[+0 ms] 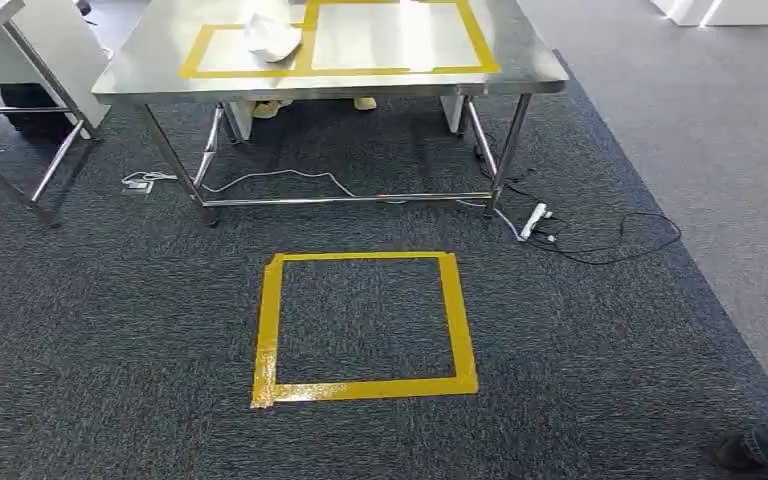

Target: Take the parts from the cabinet and place them on the table.

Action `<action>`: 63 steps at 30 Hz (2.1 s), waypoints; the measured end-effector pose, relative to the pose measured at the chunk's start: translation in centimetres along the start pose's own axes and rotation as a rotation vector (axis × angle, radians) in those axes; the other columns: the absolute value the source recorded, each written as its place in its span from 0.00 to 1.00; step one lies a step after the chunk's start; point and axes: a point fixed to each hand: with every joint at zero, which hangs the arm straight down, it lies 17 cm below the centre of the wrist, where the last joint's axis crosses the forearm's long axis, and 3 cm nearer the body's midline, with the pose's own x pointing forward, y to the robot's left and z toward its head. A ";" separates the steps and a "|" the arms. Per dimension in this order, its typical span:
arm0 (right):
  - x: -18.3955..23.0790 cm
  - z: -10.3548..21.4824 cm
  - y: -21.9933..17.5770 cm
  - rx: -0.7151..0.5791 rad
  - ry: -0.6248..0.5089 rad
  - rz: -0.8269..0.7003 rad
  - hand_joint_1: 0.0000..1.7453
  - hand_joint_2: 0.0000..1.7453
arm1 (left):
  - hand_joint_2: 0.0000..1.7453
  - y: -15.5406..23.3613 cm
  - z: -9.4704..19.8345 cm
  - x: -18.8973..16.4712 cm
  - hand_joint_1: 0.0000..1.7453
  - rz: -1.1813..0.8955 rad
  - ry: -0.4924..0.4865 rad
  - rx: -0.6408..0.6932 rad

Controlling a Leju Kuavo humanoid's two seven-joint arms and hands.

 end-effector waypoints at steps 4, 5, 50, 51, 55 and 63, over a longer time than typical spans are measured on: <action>0.0 0.0 0.0 0.000 0.000 0.000 0.00 0.00 | 0.00 -0.1 0.0 -0.1 0.00 0.000 0.006 -0.004; 0.0 0.0 0.0 0.000 0.000 0.000 0.00 0.00 | 0.00 -0.1 0.0 -0.1 0.00 0.000 0.006 -0.005; -0.1 0.0 -0.3 -0.018 0.004 -0.002 0.00 0.00 | 0.00 -0.1 0.0 -0.8 0.00 -0.009 0.049 -0.007; -0.1 0.0 -0.3 -0.018 0.004 -0.002 0.00 0.00 | 0.00 -0.1 0.0 -0.8 0.00 -0.009 0.049 -0.007; -0.1 0.0 -0.3 -0.017 0.004 -0.002 0.00 0.00 | 0.00 -0.1 0.0 -0.8 0.00 -0.009 0.049 -0.008; 0.2 -0.1 -0.5 -0.026 -0.011 0.010 0.00 0.00 | 0.00 -0.6 0.1 -0.6 0.00 -0.007 0.042 -0.032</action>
